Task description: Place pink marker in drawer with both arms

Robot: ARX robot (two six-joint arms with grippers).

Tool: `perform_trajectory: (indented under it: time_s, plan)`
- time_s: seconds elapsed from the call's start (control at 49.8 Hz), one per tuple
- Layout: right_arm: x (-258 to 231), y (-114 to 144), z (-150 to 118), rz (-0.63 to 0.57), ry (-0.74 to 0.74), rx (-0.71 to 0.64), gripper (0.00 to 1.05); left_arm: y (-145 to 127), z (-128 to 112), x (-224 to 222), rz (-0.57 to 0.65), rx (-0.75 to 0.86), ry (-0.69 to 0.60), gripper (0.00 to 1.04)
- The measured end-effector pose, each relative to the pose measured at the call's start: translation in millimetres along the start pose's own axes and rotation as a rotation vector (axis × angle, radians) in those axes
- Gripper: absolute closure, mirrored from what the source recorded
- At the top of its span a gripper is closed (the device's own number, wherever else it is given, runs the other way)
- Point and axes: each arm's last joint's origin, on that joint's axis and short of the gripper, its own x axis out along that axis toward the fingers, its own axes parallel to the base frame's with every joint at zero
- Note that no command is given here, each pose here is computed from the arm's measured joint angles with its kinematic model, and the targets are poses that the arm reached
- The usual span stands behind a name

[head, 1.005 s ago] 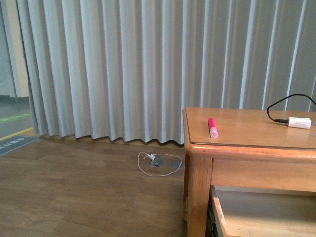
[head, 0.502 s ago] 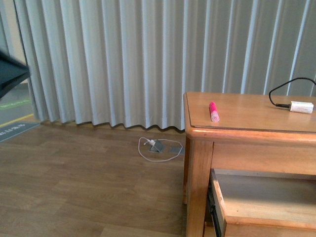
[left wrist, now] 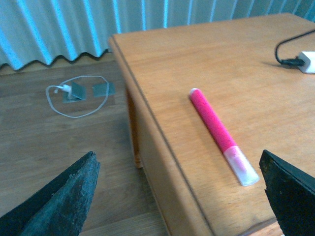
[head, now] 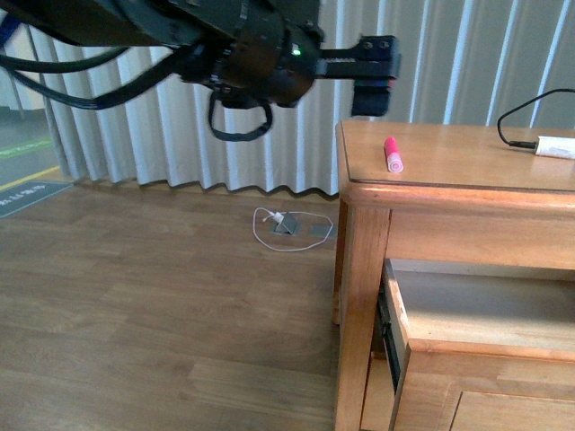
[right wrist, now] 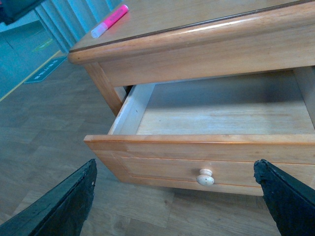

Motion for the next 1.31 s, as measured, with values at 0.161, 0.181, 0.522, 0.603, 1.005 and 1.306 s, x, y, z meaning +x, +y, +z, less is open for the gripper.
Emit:
perform_trajectory:
  time_s: [0.161, 0.181, 0.522, 0.603, 1.005, 1.306]
  plan:
    - [0, 0, 0, 0.000, 0.000, 0.000, 0.08, -27, -15, 32, -0.063, 0.031, 0.055, 0.06]
    - [0, 0, 0, 0.000, 0.000, 0.000, 0.08, -30, -17, 36, -0.066, 0.034, 0.062, 0.06]
    - [0, 0, 0, 0.000, 0.000, 0.000, 0.08, -51, -26, 70, -0.043, 0.047, 0.133, 0.06]
    - [0, 0, 0, 0.000, 0.000, 0.000, 0.08, -51, -26, 73, -0.026, 0.045, 0.147, 0.06]
    - [0, 0, 0, 0.000, 0.000, 0.000, 0.08, -51, -24, 73, -0.015, 0.054, 0.219, 0.06]
    - [0, 0, 0, 0.000, 0.000, 0.000, 0.08, -49, -25, 72, 0.003, 0.061, 0.237, 0.44]
